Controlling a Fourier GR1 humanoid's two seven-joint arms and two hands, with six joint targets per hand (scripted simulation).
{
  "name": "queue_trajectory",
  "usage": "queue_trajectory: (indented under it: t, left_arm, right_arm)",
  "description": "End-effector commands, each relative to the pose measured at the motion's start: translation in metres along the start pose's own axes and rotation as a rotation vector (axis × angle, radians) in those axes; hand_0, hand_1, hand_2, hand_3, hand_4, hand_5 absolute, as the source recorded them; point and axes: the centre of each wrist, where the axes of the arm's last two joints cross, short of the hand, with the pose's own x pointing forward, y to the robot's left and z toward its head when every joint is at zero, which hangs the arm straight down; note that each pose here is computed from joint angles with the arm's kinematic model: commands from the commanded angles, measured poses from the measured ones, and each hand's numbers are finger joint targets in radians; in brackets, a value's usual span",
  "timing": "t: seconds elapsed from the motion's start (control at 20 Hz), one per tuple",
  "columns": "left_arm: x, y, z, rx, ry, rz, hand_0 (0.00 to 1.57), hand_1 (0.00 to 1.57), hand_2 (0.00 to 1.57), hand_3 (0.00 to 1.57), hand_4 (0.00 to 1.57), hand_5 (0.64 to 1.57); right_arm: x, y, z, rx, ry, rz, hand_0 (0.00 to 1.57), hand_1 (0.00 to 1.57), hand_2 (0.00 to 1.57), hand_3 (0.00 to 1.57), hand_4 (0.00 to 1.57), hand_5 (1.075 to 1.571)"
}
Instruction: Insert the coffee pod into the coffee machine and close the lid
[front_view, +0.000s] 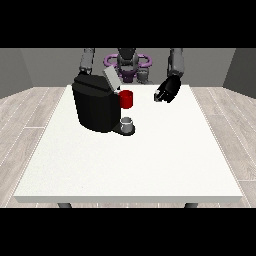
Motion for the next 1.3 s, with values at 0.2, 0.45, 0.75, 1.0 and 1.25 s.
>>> queue_trajectory:
  t: [0.2, 0.45, 0.75, 1.0, 1.25]
  left_arm:
    - [0.044, 0.024, -0.017, -0.057, -0.052, -0.009, 1.4, 1.4, 1.39, 1.33, 0.54, 1.571]
    - [0.057, 0.047, -0.023, -0.06, -0.053, 0.013, 1.42, 1.42, 1.4, 1.34, 0.56, 1.571]
    - [0.076, 0.116, -0.024, 0.051, -0.048, 0.09, 0.98, 0.98, 1.2, 1.37, 0.51, 1.571]
    - [0.1, 0.155, -0.021, 0.113, -0.086, 0.076, 1.2, 1.2, 1.24, 1.26, 0.49, 1.571]
    - [0.127, 0.193, -0.014, 0.183, -0.108, 0.026, 1.16, 1.16, 1.25, 1.27, 0.48, 1.571]
  right_arm:
    - [-0.018, -0.006, -0.001, -0.02, 0.058, -0.006, 0.0, 0.0, 0.0, 0.0, 0.0, 1.571]
    - [-0.008, 0.011, 0.004, 0.022, 0.002, -0.054, 0.0, 0.0, 0.0, 0.0, 0.0, 1.571]
    - [0.038, 0.018, -0.011, 0.034, -0.073, -0.052, 0.0, 0.0, 0.0, 0.0, 0.0, 1.571]
    - [0.047, 0.009, -0.023, 0.006, -0.123, -0.027, 0.0, 0.0, 0.0, 0.0, 0.0, 1.571]
    - [0.059, -0.014, -0.038, -0.037, -0.187, -0.062, 0.0, 0.0, 0.0, 0.0, 0.26, 1.571]
